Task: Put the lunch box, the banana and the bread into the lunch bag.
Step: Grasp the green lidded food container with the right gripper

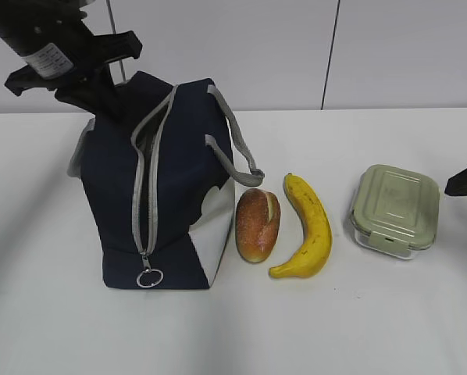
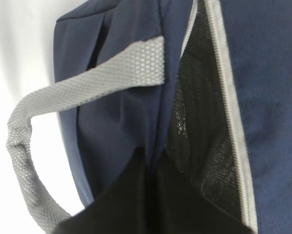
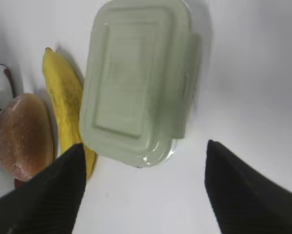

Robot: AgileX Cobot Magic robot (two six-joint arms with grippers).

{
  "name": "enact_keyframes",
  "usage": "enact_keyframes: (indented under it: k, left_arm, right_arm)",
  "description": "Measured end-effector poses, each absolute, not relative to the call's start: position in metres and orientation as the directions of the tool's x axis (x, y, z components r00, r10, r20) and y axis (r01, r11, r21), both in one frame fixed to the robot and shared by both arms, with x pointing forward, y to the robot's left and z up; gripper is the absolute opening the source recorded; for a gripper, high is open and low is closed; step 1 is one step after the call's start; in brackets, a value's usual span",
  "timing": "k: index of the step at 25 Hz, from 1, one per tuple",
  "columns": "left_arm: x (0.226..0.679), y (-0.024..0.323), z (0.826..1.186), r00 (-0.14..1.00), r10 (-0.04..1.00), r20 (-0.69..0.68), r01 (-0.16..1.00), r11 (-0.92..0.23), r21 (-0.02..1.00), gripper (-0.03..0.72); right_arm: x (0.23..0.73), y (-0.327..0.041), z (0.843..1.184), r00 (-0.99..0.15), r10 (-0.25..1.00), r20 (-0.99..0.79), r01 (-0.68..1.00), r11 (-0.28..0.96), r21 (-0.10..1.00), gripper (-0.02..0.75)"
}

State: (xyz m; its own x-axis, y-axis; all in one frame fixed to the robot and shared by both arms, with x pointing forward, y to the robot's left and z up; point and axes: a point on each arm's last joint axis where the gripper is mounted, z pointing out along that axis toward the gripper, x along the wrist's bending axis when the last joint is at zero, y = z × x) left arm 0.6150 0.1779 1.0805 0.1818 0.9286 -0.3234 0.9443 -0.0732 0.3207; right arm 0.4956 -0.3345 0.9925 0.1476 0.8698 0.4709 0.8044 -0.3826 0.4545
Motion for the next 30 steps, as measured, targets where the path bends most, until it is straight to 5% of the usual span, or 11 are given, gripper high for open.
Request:
enact_keyframes:
  k: [9,23,30]
  left_arm:
    - [0.615,0.178,1.08,0.182,0.929,-0.323,0.944,-0.073,0.321,-0.003]
    - [0.615,0.178,1.08,0.182,0.928,-0.324,0.945,-0.074,0.319,-0.003]
    - [0.614,0.178,1.08,0.181,0.928,-0.325,0.947,-0.076,0.312,-0.003]
  right_arm:
    - [0.535,-0.352,0.953,0.167,0.843,0.511,0.874,-0.367,0.319,0.56]
    - [0.553,-0.357,0.947,0.155,0.841,0.519,0.874,-0.361,0.325,0.56]
    - [0.572,-0.355,0.925,0.16,0.774,0.613,0.916,-0.348,0.201,0.56]
